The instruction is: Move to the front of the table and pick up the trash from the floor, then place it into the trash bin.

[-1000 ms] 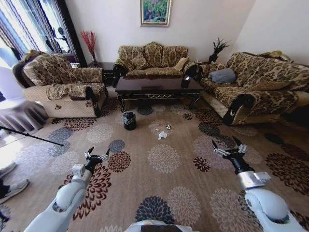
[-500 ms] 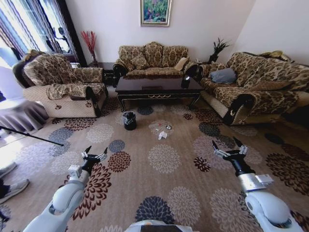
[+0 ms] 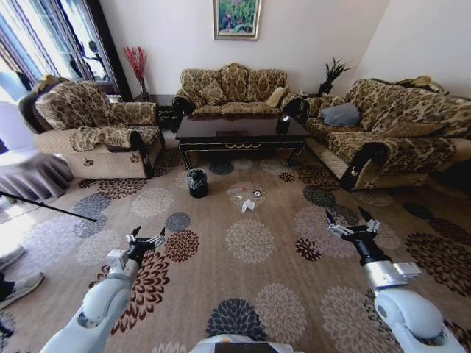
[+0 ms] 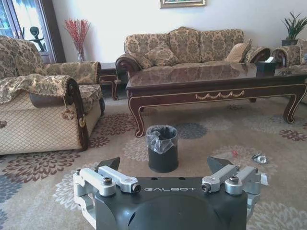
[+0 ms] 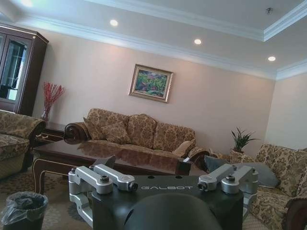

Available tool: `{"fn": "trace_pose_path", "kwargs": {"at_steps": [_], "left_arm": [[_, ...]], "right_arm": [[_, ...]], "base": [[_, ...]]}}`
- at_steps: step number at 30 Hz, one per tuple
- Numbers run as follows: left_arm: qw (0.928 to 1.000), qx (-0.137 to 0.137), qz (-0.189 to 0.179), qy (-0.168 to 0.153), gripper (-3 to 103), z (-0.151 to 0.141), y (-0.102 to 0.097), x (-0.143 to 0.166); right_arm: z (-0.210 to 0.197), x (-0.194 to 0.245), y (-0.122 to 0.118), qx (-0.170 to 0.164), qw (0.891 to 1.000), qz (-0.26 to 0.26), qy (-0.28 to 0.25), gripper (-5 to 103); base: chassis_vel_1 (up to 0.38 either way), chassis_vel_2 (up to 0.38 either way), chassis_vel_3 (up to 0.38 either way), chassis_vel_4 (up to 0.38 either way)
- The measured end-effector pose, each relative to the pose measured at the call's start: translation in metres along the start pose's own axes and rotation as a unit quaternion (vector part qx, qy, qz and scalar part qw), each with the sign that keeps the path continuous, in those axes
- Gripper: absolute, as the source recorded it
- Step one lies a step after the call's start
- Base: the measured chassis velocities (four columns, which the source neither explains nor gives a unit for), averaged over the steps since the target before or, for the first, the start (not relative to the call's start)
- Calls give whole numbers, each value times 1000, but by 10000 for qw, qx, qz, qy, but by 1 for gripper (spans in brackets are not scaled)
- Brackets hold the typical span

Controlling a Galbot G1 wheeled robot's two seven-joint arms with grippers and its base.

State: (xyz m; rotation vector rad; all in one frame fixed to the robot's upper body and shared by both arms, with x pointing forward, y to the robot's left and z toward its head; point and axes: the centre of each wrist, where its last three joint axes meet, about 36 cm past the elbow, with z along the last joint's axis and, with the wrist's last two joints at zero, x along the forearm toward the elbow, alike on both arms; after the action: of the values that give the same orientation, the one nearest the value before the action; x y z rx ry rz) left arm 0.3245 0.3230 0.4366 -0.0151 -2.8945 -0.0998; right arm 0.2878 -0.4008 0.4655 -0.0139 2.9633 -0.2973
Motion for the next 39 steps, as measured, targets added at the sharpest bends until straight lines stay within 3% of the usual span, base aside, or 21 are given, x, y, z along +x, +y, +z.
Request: {"fn": "trace_pose_path", "kwargs": {"at_steps": [18, 25, 39], "left_arm": [[10000, -67, -35, -20, 100, 4, -1, 3], [9999, -110, 30, -66, 100, 4, -5, 2], [9996, -190, 156, -131, 100, 5, -10, 3]], "right_arm": [[-3, 3, 5, -68, 10000, 3, -19, 100], [-3, 6, 5, 82, 9999, -53, -27, 100], [-1, 16, 16, -37, 10000, -35, 59, 100]], "base": [[0, 0, 0, 0], [0, 0, 0, 0], [0, 0, 0, 0]]}}
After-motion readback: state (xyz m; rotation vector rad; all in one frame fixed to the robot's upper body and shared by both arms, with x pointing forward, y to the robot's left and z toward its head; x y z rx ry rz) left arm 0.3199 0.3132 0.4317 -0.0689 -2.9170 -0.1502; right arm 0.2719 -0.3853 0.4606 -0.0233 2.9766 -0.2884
